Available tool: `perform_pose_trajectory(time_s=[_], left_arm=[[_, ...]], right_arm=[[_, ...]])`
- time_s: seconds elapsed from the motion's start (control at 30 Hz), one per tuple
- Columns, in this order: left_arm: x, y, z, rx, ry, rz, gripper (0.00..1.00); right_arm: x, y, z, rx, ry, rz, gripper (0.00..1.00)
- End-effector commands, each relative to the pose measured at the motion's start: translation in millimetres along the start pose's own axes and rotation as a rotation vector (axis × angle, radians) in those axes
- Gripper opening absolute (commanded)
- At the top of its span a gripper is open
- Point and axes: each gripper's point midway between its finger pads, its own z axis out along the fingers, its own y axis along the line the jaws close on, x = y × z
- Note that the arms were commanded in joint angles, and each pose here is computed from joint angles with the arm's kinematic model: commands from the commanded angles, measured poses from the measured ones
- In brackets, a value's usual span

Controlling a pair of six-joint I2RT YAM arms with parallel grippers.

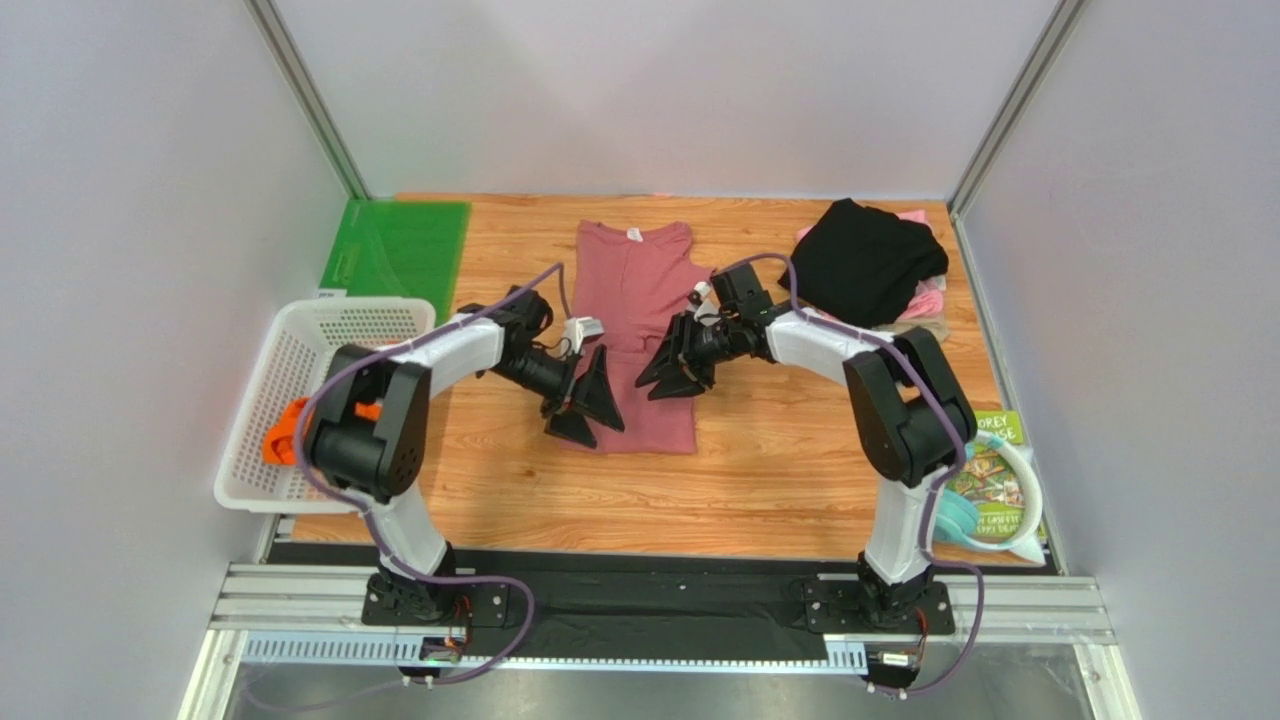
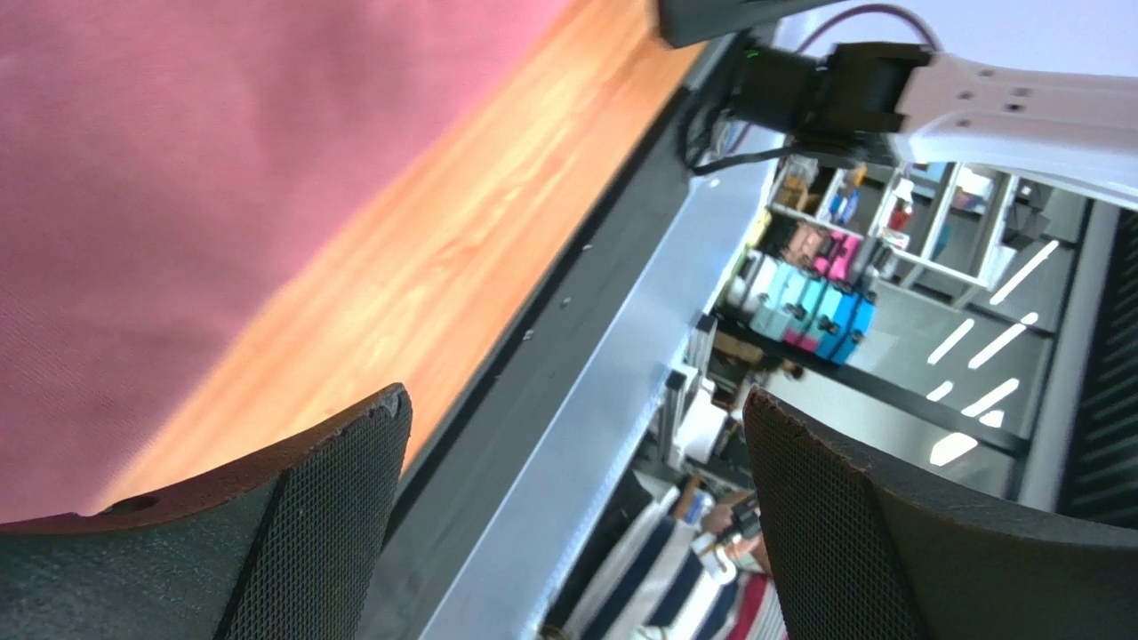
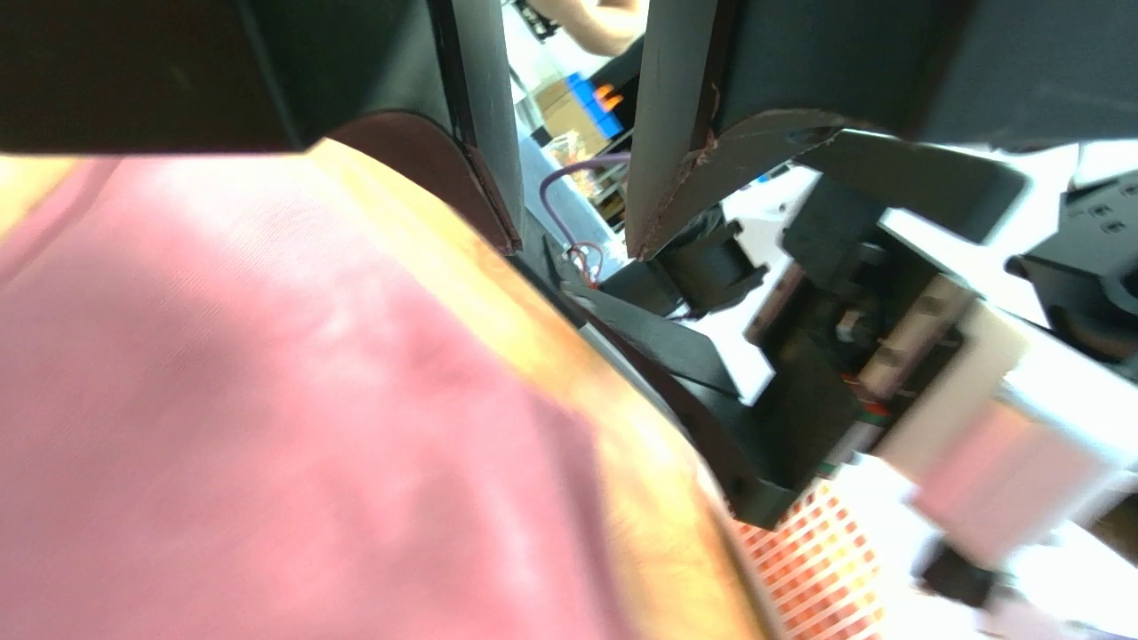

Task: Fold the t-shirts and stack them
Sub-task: Fold the folded rectangular tshirt in 1/3 of the way

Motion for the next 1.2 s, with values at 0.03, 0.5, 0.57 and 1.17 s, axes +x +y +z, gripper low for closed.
perform_pose_trajectory(time_s=[0.03,0.5,0.57,1.17], left_arm=[[2.1,-46.9,-30.8,0.055,-0.089,0.149,1.00],[-2.7,50.1,10.1,-0.092,0.007,0.023,1.00],[-0.9,57.2,12.5,-0.102,0.024,0.005,1.00],[3.7,25.6,0.6,-0.028,0.033,0.046,1.00]], right_arm=[[22.8,21.3,-25.4,-0.013,-0.028,-0.077,0.40],[38.9,-39.2,8.2,0.039,0.033,0.023,0.40],[39.2,-51.9,14.5,0.053,0.042,0.041,0.40],[43.5,-63.6,1.9,0.108,0.034,0.023,0.39]])
